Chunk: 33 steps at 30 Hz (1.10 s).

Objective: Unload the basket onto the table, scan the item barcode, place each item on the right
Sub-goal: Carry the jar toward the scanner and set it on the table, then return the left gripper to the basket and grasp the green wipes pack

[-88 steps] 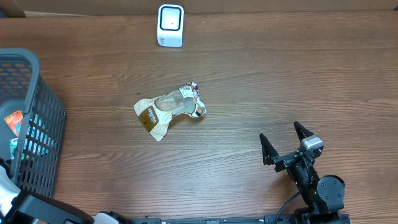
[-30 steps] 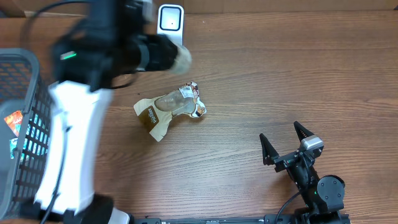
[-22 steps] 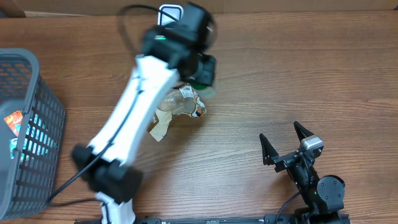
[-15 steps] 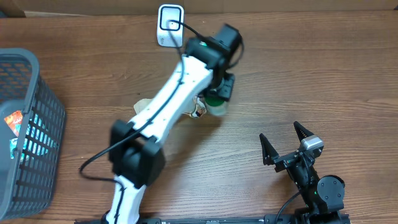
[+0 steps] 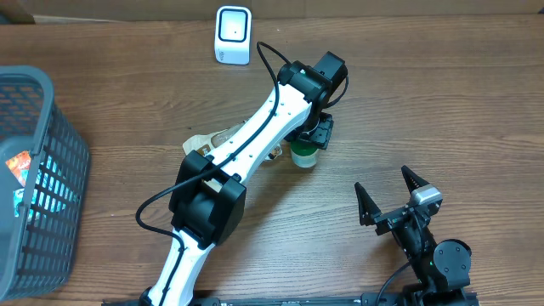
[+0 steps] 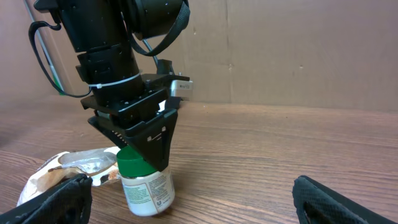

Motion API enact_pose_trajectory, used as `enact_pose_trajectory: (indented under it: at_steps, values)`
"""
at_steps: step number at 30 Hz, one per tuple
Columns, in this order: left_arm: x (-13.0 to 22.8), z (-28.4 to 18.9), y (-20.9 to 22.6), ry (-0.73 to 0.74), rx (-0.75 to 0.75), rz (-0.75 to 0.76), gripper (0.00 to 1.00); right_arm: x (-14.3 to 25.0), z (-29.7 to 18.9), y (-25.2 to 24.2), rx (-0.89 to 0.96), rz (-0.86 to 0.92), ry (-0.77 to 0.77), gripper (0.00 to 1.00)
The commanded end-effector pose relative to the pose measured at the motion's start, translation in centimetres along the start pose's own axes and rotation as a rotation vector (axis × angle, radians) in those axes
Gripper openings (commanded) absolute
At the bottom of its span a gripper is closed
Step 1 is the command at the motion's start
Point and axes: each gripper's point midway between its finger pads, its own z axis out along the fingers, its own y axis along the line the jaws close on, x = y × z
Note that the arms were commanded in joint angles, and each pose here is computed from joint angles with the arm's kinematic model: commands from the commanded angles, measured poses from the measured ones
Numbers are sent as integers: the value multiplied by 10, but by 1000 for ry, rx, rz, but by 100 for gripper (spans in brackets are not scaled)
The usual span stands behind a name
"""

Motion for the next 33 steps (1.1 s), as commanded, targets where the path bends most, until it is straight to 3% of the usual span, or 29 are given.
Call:
enact_pose_trajectory:
  at_steps: [1, 7, 12, 16, 20, 23, 24, 25, 26, 33]
  values:
    - [-6, -4, -1, -21, 6, -15, 78, 2, 0, 1, -7, -1, -5, 100]
    - [-5, -4, -5, -14, 24, -14, 82, 2, 0, 1, -7, -1, -5, 100]
    - [-14, -15, 3, -52, 4, -26, 79, 1, 0, 1, -7, -2, -5, 100]
    - [-42, -71, 19, -176, 38, -76, 80, 2, 0, 1, -7, -1, -5, 100]
    - [-61, -162, 59, -368, 37, -156, 82, 1, 0, 1, -7, -2, -5, 100]
    - [-55, -235, 105, -519, 18, -245, 84, 1, 0, 1, -7, -2, -5, 100]
    - [-40, -281, 145, -613, -11, -332, 84, 1, 0, 1, -7, -2, -5, 100]
    - [-31, -298, 164, -649, -29, -376, 85, 1, 0, 1, -7, -2, -5, 100]
    - [-5, -334, 213, -723, -93, -493, 85, 2, 0, 1, -7, -1, -5, 100]
    - [117, -390, 376, -821, -306, -1052, 86, 2, 0, 1, -7, -1, -5, 100]
